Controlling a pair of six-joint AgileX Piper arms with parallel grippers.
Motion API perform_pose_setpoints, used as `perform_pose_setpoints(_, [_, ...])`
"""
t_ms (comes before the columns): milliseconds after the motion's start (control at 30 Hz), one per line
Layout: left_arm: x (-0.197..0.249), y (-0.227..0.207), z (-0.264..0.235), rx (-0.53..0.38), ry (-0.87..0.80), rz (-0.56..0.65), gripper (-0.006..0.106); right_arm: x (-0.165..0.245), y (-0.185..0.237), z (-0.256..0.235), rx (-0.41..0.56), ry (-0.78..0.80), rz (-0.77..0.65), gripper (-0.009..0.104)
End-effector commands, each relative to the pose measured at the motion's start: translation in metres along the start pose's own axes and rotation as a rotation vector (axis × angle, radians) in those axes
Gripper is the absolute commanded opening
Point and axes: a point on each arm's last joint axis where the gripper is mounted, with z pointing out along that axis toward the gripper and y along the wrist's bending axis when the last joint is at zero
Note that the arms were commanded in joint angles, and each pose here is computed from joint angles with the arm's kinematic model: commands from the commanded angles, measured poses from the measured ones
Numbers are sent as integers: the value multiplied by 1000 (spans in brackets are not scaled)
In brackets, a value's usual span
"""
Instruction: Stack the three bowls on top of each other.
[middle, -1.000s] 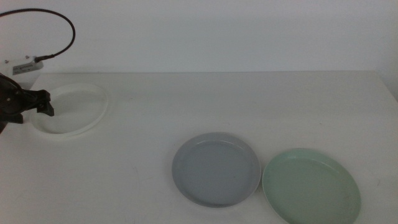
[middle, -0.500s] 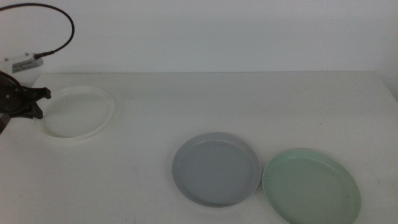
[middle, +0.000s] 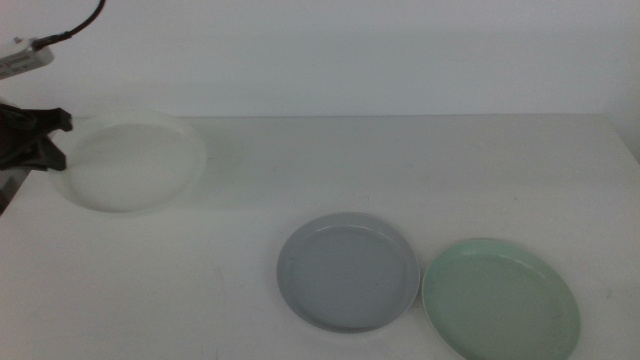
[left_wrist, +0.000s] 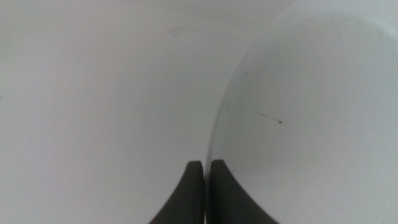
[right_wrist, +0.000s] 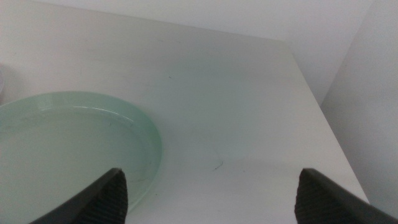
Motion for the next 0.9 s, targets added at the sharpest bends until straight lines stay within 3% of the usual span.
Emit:
perform_pose_setpoints(0, [4,-32,-37,41,-121,22,0,-10,-3,-3,33,-109,-18,94])
perform_pose_setpoints(500, [88,-190,-14,270,-106,234,0,-10,-3,-3,33,-109,-18,94])
perform_pose_setpoints(667, [105,-215,8,297,-60,264,0,-10,-3,-3,33,-109,-18,94])
perform_pose_setpoints(867, [115,-222,38,289,-3,218,0,-10,-3,-3,33,-109,-18,94])
